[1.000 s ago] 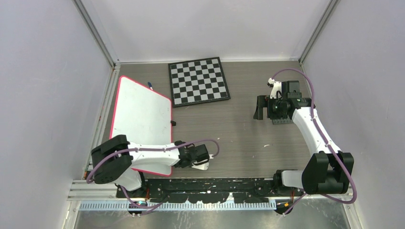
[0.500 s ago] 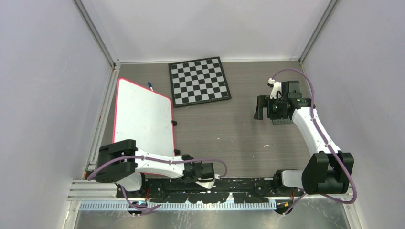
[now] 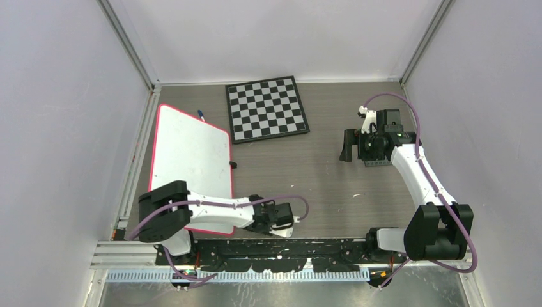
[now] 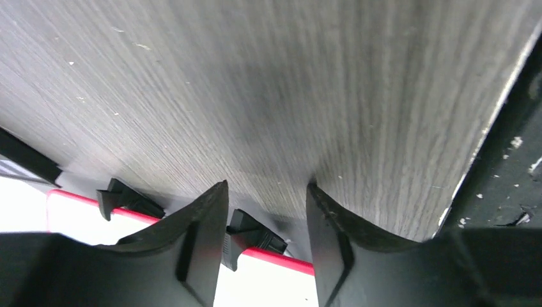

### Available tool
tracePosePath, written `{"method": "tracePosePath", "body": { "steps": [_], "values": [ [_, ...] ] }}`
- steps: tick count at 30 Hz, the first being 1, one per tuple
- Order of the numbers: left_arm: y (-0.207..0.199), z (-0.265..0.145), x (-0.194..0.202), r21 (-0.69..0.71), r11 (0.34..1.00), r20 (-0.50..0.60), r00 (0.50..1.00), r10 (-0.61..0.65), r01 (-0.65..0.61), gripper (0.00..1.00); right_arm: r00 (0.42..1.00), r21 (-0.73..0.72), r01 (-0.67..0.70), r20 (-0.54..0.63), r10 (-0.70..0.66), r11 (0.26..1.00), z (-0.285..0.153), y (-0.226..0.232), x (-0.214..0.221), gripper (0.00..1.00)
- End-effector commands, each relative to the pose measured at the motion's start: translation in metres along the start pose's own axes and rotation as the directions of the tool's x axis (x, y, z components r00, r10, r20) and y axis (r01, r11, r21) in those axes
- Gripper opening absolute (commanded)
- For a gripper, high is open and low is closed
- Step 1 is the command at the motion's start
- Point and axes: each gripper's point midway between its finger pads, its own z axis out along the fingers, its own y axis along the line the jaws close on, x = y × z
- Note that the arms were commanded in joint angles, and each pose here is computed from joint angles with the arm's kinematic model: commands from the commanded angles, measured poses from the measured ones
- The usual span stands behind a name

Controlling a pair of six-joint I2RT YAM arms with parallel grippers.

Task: Write a sentence on the whiteboard
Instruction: Move the whiteboard stand to the center of the board.

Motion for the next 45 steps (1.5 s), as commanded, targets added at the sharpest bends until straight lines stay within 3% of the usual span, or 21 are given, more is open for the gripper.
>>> {"method": "tracePosePath", "body": {
  "steps": [1,7,16,23,29,35,41,45],
  "values": [
    [0.013,-0.017,-0.010,0.078,0.986,0.084,0.985,-0.151,0.145,0.54,0.999,-0.002,0.019,0.049,-0.019,1.000,-0.005,0.001,-0.010,0.94],
    [0.054,-0.046,-0.019,0.213,0.921,0.208,0.905,-0.370,0.327,0.66,0.999,-0.030,0.023,0.047,-0.021,0.999,-0.004,0.006,-0.011,0.94],
    [0.132,-0.027,0.042,0.218,0.787,0.155,0.775,-0.612,0.578,0.68,0.996,-0.092,0.042,0.080,-0.035,0.995,-0.008,0.018,-0.015,0.94],
    [0.126,-0.047,0.067,0.162,0.756,0.203,0.728,-0.655,0.635,0.67,0.986,-0.273,0.100,0.158,-0.058,0.957,-0.010,0.064,-0.042,0.93],
    [0.071,-0.058,0.060,0.262,0.818,0.221,0.793,-0.567,0.512,0.73,0.985,-0.345,0.152,0.135,-0.111,0.926,0.011,0.097,-0.067,0.90],
    [0.047,-0.035,0.058,0.209,0.897,0.170,0.889,-0.426,0.390,0.69,0.985,-0.368,0.139,0.145,-0.091,0.919,0.019,0.110,-0.081,0.89],
    [0.032,-0.010,0.063,0.199,0.914,0.095,0.921,-0.378,0.355,0.59,0.985,-0.345,0.138,0.145,-0.092,0.929,0.019,0.106,-0.077,0.89],
    [0.021,0.004,0.070,0.210,0.916,0.048,0.932,-0.358,0.341,0.46,0.984,-0.335,0.142,0.148,-0.096,0.931,0.017,0.104,-0.073,0.89]
  ]
}}
